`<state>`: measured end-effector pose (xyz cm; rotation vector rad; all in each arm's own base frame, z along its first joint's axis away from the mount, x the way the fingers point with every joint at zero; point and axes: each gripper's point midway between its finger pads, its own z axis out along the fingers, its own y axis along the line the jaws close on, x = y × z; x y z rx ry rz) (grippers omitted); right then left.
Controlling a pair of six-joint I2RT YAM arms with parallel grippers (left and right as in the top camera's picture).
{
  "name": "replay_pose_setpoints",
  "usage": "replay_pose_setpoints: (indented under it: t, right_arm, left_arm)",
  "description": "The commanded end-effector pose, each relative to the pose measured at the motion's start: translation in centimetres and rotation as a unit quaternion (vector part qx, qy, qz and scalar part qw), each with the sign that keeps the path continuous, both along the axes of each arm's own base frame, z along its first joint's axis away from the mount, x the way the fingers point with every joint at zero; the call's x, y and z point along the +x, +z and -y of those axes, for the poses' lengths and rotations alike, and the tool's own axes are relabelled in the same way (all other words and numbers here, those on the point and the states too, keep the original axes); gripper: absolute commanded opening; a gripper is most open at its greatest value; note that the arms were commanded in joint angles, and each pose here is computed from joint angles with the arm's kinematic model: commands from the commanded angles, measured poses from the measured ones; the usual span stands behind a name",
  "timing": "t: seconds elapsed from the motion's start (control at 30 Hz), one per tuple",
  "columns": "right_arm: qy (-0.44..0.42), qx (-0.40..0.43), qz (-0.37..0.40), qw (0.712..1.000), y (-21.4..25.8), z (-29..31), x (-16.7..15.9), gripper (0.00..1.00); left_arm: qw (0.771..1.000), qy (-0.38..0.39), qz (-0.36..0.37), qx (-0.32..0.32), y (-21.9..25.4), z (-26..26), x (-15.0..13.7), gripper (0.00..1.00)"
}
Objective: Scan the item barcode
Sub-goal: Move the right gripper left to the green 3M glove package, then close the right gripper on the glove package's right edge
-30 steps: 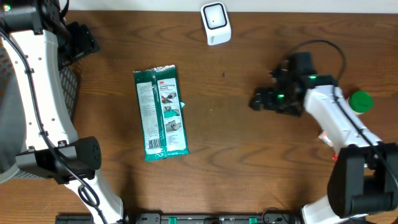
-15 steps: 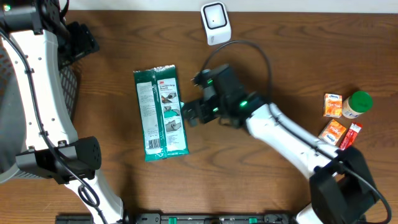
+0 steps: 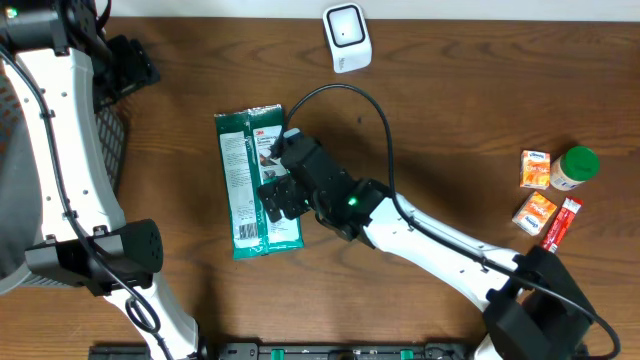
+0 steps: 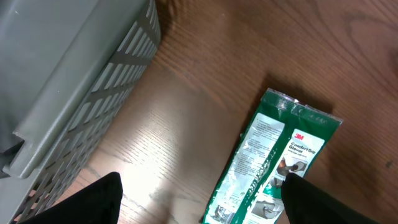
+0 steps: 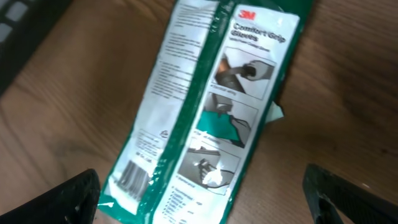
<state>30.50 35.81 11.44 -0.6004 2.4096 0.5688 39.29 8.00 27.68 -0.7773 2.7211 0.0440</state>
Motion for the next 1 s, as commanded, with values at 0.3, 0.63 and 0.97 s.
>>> replay_pose_setpoints:
  t: [0.3,0.63,0.97]
  right_arm:
    - [-0.027,0.012,-0.103,0.994,-5.4,0.8,0.7,0.74]
    - [-0.009,0.085,-0.175,0.981,-5.0,3.0,2.4,0.67]
    - [0.05,0.125,-0.228,0.964,-8.1,2.1,1.7,0.69]
  left_arm:
    - [1.0,-0.003,-0.031,0.002,-0.5,-0.2,-1.2,0.82]
    - [1.0,-0.003,-0.031,0.002,-0.5,-0.2,-1.2,0.83]
    - [1.0,-0.003,-0.031,0.002,-0.5,-0.2,-1.2,0.82]
